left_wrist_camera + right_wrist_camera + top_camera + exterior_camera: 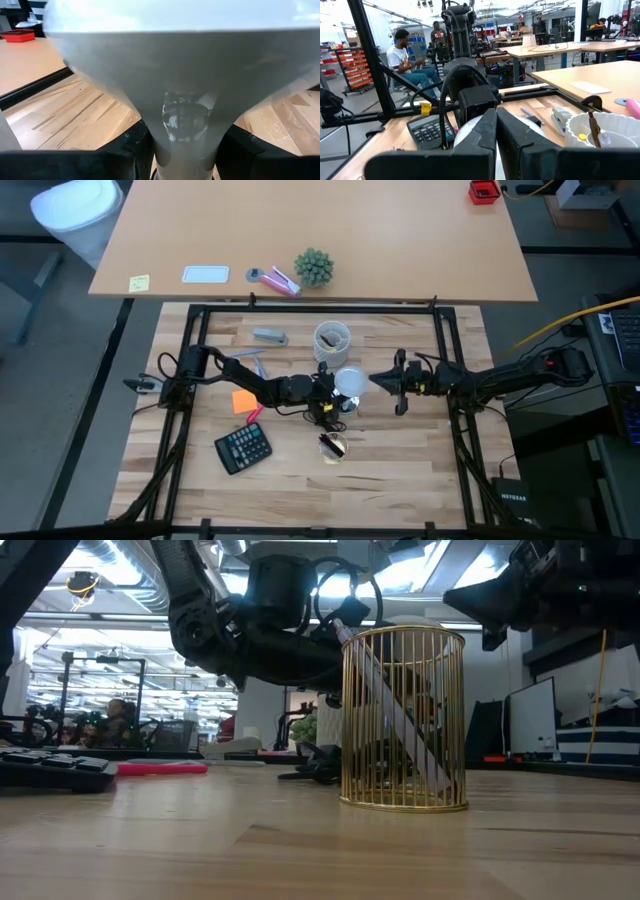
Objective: Screw lightbulb
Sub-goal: Insert the lightbulb into the lamp
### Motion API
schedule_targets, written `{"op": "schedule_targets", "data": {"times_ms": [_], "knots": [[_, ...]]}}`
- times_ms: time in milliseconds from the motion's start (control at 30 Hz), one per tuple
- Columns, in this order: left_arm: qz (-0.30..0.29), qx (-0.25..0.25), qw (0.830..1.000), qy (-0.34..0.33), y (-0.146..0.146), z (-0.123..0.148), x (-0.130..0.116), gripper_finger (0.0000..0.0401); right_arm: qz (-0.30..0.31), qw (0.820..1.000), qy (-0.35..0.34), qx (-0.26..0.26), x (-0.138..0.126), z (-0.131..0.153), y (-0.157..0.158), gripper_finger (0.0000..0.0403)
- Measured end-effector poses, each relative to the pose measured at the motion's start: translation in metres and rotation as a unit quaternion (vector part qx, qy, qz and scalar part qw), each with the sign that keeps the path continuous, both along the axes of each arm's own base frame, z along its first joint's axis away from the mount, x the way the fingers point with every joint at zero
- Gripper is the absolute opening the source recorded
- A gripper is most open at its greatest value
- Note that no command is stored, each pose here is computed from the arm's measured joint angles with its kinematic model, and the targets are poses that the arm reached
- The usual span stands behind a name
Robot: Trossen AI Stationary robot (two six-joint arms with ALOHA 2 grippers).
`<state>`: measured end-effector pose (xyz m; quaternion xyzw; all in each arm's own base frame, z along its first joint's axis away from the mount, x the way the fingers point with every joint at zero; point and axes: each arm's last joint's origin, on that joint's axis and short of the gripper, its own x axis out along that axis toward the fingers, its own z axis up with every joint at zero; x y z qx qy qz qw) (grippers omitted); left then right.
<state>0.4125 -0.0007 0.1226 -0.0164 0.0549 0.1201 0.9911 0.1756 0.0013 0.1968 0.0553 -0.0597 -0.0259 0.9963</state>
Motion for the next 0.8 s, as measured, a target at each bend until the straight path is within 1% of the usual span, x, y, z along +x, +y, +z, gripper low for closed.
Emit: {"op": "schedule_targets", "data": {"times_ms": [133, 233, 333, 367, 567, 700, 800], "knots": [[0.000, 0.002, 1.000, 0.011, 0.000, -0.002, 0.000, 0.0156, 0.009, 1.000, -0.008, -0.002, 0.008, 0.011, 0.001, 0.0012], [0.000, 0.003, 1.000, 0.018, 0.000, -0.003, 0.000, 0.0156, 0.028, 1.000, 0.001, -0.009, 0.021, 0.016, 0.002, 0.0012], [-0.001, 0.003, 1.000, 0.025, 0.000, -0.004, -0.001, 0.0156, 0.044, 0.999, 0.022, -0.020, 0.038, 0.015, 0.003, 0.0012], [0.000, 0.003, 0.999, 0.038, 0.000, -0.007, -0.001, 0.0156, 0.047, 0.998, 0.029, -0.021, 0.043, 0.013, 0.004, 0.0012], [0.001, -0.003, 0.999, 0.043, 0.000, -0.012, -0.005, 0.0156, 0.048, 0.996, 0.068, -0.021, 0.070, 0.003, 0.004, 0.0012], [0.002, -0.009, 0.999, 0.041, 0.000, -0.014, -0.008, 0.0156, 0.048, 0.996, 0.072, -0.023, 0.082, 0.002, 0.005, 0.0012], [0.002, -0.010, 0.999, 0.039, 0.000, -0.014, -0.009, 0.0156, 0.048, 0.996, 0.073, -0.028, 0.084, 0.003, 0.005, 0.0012]]}}
